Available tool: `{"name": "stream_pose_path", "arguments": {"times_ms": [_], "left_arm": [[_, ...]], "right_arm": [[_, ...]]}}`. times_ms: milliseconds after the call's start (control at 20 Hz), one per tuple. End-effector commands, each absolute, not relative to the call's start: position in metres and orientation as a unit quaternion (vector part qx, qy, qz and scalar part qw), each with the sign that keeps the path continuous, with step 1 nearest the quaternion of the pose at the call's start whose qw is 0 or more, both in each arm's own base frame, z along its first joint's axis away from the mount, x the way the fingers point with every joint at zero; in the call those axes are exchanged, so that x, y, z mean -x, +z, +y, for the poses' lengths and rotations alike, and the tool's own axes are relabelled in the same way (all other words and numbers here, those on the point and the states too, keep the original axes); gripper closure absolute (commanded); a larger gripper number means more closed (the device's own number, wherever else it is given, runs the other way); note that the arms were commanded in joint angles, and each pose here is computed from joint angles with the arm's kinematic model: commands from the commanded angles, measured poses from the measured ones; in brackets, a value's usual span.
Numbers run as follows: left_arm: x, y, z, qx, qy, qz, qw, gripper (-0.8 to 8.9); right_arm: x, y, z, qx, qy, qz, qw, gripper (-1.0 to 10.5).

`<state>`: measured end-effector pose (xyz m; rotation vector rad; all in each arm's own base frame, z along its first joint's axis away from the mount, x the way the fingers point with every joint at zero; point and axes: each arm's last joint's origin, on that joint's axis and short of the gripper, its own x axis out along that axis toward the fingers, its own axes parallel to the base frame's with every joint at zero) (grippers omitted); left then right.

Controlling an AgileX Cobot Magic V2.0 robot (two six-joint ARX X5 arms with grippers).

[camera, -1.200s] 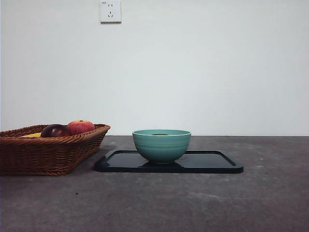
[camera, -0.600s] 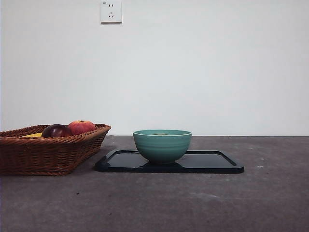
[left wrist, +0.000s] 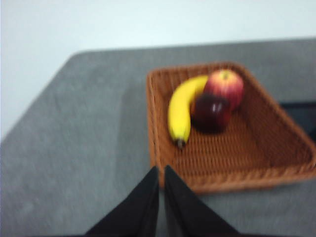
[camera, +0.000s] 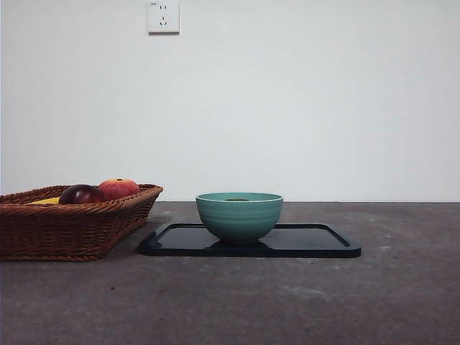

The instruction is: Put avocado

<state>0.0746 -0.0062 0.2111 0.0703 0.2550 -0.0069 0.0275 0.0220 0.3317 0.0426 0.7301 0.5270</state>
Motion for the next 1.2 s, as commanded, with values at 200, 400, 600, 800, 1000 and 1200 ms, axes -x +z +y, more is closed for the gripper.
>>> {"name": "stream_pose_path", "arguments": {"times_ms": [200,400,600,800,1000,1200], "left_arm": [[-0.085,0.169,-0.008,-0.025,-0.011,0.126,0.992,7.95],[-0.091,0.161,-0.009,-0.014,-0.029,0.097,0.995,7.95],[-0.095,0.152,-0.008,-0.01,-0.034,0.085,0.996,7.95],[-0.095,0.148,-0.005,-0.009,-0.019,0.093,0.995,7.95],[-0.095,0.148,-0.004,-0.008,-0.01,0.093,0.996,7.95],[-0.096,0.149,-0.004,-0.007,-0.01,0.091,0.996,7.95]], "right_arm": [[-0.027,0.334,0.022,-0.027,0.259,0.346,0.901,9.3],[-0.027,0.334,0.022,-0.027,0.258,0.346,0.901,9.3],[-0.027,0.334,0.022,-0.027,0.258,0.346,0.901,9.3],[-0.027,0.334,0.022,-0.027,0.258,0.346,0.901,9.3],[-0.027,0.334,0.022,-0.027,0.258,0.346,0.901,9.3],[-0.027,0.334,0.022,-0.027,0.258,0.346,0.901,9.3]]}}
